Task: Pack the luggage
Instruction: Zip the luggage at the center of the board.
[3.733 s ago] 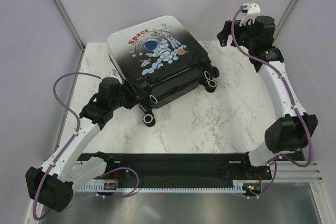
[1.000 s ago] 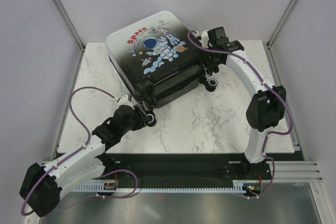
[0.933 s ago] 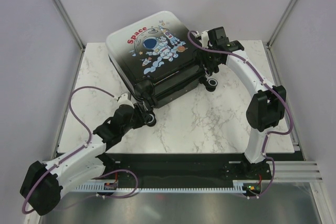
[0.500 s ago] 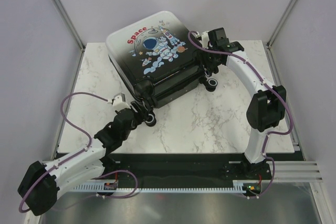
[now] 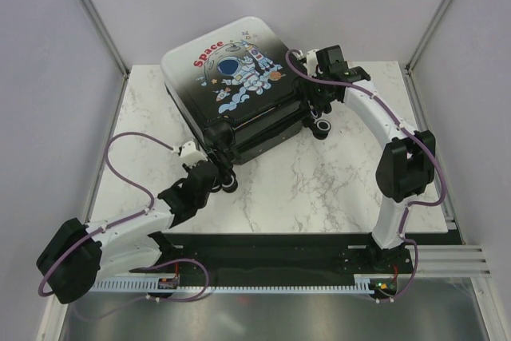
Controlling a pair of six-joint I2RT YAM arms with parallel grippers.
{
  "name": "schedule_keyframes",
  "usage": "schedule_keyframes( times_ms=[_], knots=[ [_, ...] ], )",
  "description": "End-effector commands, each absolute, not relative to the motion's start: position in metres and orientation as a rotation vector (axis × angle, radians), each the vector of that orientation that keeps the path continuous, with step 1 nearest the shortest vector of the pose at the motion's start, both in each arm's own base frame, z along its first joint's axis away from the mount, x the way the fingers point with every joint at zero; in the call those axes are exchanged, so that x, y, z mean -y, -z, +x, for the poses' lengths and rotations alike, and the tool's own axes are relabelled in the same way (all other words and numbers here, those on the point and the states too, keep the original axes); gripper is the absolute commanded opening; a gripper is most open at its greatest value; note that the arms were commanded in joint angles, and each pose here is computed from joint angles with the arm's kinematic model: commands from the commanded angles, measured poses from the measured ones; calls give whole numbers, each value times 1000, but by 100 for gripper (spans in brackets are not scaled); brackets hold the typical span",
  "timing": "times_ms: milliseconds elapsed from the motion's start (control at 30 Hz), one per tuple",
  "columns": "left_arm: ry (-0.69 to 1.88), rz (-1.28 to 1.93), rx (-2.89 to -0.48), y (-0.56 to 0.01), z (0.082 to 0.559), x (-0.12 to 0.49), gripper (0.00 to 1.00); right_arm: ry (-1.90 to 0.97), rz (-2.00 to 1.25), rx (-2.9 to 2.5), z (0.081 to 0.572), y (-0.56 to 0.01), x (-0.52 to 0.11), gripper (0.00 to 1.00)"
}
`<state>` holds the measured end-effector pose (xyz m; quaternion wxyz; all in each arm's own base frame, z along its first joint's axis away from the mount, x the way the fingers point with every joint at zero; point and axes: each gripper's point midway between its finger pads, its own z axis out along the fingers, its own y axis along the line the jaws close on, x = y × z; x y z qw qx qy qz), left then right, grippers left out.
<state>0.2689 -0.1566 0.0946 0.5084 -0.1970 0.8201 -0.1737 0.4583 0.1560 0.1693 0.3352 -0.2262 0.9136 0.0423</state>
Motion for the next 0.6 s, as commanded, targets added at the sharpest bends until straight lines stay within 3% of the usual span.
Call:
schedule_keyframes(
  times_ms=[0, 133, 433, 567],
  knots=[
    [432, -579, -1863, -124, 288, 161, 64, -342, -620, -2269, 461, -170, -223, 0],
    [369, -626, -1861, -124, 290, 158, 56, -345, -637, -2276, 457, -166, -224, 0],
    [241, -664, -1875, -120, 289, 142, 26, -364, -655, -2283, 449, -162, -228, 0],
    [226, -666, -1896, -114, 281, 135, 3, -365, -658, -2292, 445, -159, -228, 0]
  ],
)
